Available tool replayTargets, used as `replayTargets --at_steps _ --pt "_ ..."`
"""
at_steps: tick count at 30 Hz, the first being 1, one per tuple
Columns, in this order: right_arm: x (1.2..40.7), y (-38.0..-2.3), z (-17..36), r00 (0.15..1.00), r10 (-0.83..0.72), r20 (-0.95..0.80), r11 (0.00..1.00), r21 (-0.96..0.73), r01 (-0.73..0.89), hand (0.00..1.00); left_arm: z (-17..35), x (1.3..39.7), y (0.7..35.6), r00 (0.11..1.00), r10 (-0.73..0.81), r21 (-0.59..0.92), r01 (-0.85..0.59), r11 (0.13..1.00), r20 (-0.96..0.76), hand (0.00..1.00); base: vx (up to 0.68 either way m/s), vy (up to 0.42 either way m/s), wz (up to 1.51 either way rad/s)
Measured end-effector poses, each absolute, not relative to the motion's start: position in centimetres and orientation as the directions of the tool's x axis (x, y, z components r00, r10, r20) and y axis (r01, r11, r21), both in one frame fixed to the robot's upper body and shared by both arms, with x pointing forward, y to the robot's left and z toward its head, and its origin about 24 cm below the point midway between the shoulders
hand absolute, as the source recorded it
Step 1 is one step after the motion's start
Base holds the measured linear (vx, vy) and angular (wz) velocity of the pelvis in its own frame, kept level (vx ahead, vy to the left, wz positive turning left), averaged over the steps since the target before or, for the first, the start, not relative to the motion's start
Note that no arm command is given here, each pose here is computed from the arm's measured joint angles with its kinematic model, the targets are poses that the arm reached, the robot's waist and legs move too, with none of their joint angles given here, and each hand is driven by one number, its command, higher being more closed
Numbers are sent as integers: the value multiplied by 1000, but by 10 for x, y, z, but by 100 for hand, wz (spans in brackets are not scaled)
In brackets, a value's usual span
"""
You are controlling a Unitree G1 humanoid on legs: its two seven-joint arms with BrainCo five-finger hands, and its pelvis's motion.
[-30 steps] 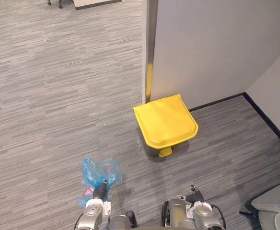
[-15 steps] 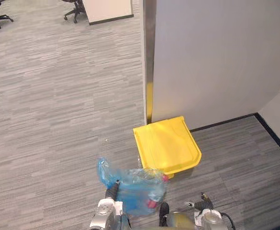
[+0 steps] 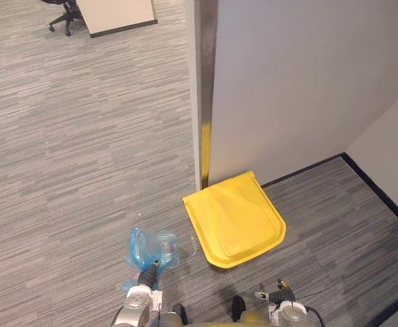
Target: Gather rubbish on tea table into small bin, then transfer packed bag to large trash can.
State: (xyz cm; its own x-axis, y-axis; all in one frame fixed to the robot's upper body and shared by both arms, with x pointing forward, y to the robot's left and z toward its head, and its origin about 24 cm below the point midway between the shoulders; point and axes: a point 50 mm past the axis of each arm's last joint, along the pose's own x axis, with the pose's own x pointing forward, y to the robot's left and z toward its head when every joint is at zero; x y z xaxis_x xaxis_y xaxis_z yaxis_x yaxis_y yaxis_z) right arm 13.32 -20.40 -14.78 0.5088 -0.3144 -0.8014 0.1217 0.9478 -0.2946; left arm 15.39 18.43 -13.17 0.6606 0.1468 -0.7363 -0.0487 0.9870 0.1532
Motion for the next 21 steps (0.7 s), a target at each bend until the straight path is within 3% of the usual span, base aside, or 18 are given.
replayTargets --at_steps 12,21 --pt "167 -202 -134 594 -295 -749 948 -309 82 0 -130 164 187 664 157 160 -57 985 -731 100 -2 -30 -32" --pt "175 -203 -127 634 -309 -709 941 -325 96 0 -124 181 170 707 113 120 -40 992 -698 100 82 -91 24"
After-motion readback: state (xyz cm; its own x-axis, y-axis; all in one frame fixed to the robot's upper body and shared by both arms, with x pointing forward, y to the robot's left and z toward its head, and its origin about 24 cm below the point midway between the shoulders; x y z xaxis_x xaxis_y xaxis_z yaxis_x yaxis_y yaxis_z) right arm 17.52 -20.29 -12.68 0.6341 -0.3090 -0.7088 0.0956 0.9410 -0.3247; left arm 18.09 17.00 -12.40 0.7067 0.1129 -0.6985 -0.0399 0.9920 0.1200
